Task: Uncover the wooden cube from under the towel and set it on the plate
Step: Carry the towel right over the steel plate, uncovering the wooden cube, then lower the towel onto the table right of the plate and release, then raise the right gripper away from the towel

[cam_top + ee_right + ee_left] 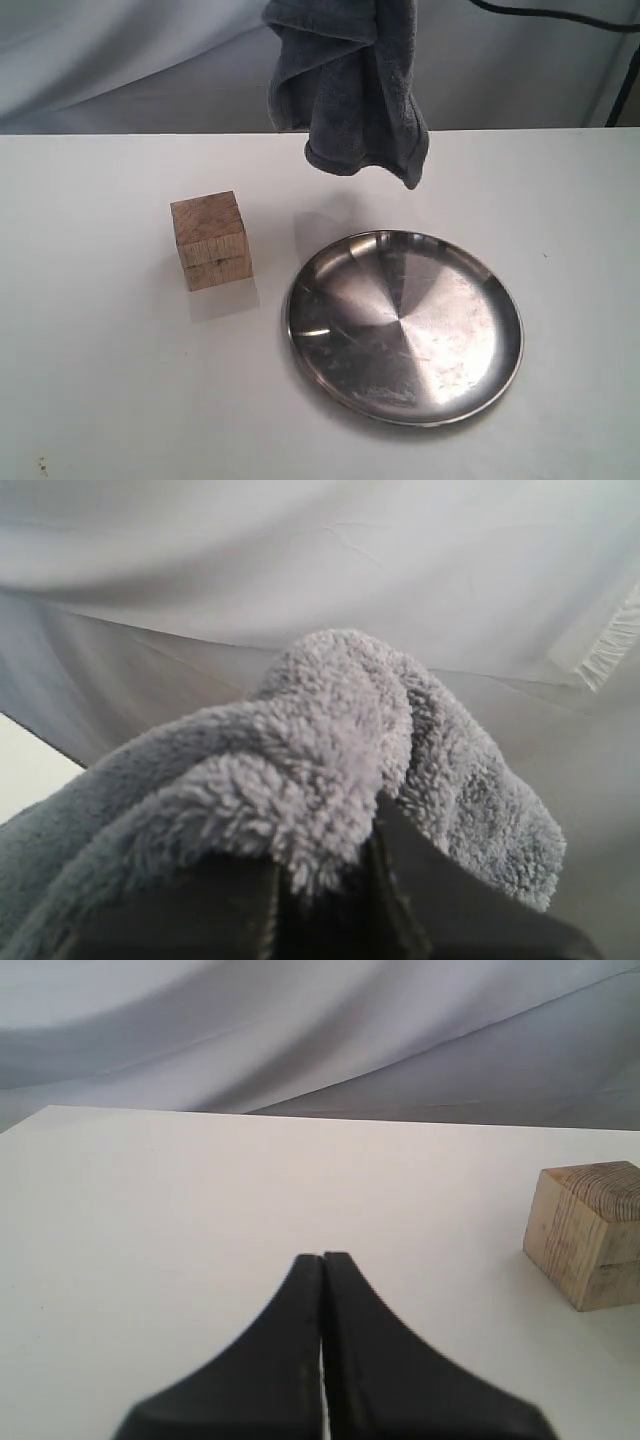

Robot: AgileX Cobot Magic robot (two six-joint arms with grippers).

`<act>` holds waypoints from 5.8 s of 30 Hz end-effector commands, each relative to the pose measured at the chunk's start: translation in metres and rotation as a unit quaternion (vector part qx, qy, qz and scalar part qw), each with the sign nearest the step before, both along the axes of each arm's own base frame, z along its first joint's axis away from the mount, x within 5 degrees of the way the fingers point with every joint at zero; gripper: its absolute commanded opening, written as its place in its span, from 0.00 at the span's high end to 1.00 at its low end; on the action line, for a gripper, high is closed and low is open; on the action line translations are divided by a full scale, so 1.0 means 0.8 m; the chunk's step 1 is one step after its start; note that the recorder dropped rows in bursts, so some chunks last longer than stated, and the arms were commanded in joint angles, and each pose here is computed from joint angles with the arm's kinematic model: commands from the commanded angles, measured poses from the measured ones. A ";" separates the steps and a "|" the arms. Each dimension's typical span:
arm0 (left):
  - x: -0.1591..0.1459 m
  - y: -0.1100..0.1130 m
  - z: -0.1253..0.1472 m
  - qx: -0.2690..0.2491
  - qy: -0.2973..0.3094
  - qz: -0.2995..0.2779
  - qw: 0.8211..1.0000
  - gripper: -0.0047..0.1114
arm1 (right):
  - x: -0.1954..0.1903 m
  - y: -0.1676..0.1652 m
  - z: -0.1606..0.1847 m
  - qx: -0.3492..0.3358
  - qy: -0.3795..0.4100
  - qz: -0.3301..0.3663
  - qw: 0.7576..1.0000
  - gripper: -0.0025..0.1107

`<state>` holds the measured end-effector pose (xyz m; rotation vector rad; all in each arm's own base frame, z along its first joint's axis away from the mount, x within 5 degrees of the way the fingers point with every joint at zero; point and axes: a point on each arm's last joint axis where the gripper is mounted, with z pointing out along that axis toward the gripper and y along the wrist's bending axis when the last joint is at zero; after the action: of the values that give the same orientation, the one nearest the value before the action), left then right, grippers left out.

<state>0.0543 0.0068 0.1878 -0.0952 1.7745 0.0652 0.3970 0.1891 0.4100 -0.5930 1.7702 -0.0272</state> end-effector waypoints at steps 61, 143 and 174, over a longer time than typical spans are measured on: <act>0.000 0.000 -0.001 -0.002 -0.004 0.001 1.000 0.96 | 0.031 -0.194 -0.130 -0.088 0.202 -0.131 0.967 0.98; 0.000 0.000 -0.001 -0.002 -0.004 0.001 1.000 0.96 | 0.030 -0.188 -0.232 0.023 0.378 -0.124 0.917 0.05; 0.000 0.000 -0.001 -0.002 -0.004 0.001 1.000 0.96 | -0.141 -0.187 -0.010 0.065 0.237 -0.053 0.968 0.98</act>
<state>0.0543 0.0068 0.1878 -0.0952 1.7745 0.0652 0.3010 0.0400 0.3974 -0.4288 2.2955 0.1777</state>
